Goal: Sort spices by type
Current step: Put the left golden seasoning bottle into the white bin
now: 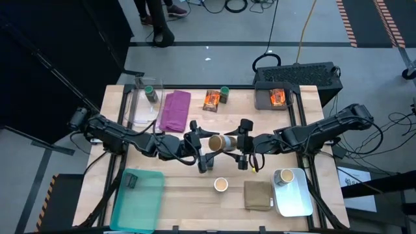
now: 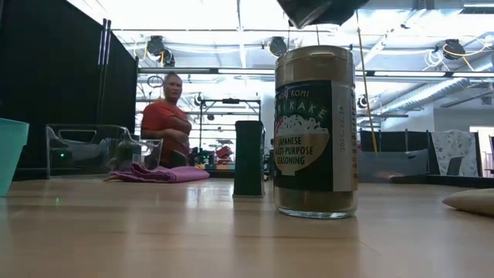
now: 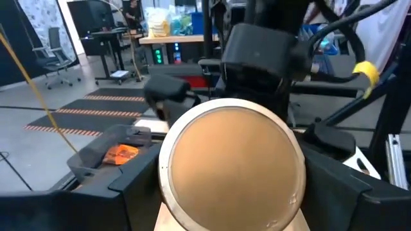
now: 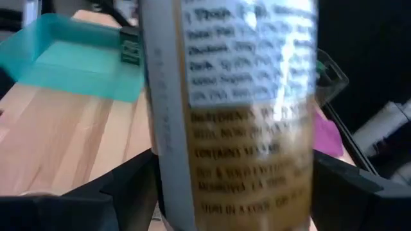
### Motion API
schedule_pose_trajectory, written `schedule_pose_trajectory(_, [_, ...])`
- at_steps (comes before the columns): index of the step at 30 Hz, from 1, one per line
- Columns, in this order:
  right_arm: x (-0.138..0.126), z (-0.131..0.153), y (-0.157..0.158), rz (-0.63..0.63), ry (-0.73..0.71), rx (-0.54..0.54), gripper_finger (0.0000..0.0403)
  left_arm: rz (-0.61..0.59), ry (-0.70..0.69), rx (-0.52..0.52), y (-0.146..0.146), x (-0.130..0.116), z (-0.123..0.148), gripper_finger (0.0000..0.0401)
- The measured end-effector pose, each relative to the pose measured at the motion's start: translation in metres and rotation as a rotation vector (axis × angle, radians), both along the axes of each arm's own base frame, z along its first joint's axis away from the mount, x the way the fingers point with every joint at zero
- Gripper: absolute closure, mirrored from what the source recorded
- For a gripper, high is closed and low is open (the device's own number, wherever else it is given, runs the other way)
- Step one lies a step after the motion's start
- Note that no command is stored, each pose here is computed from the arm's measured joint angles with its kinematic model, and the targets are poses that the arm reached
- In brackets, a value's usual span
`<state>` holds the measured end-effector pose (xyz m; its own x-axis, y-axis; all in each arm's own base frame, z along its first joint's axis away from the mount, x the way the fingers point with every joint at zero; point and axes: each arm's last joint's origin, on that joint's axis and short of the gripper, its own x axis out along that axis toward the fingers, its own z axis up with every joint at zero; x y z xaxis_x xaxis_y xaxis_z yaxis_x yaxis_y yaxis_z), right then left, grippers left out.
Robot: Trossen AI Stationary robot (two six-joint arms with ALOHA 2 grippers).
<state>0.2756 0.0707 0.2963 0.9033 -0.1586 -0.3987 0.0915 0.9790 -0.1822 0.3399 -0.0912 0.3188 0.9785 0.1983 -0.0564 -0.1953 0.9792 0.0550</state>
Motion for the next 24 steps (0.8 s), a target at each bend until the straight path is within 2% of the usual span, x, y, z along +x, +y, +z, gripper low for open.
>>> schedule_pose_trajectory(5, [0.003,0.0,-0.001,0.022,-0.009,-0.027,0.0093,-0.005,0.014,0.008,-0.001,0.0,-0.001,0.0115])
schedule_pose_trajectory(8, [0.003,0.0,-0.003,0.012,-0.008,-0.024,0.0122,0.0,0.014,0.012,0.0,0.0,-0.001,0.0114])
schedule_pose_trajectory(11, [0.004,0.0,-0.005,0.016,-0.006,-0.026,0.0156,0.0,0.013,0.012,0.0,0.0,-0.001,0.0095])
schedule_pose_trajectory(15, [0.005,-0.001,-0.008,0.002,-0.005,-0.026,0.0156,0.006,0.013,0.012,0.0,0.0,-0.001,0.0076])
schedule_pose_trajectory(24, [-0.003,0.002,-0.009,-0.002,0.015,-0.024,0.0156,0.005,0.019,0.047,0.001,0.0,-0.001,0.007])
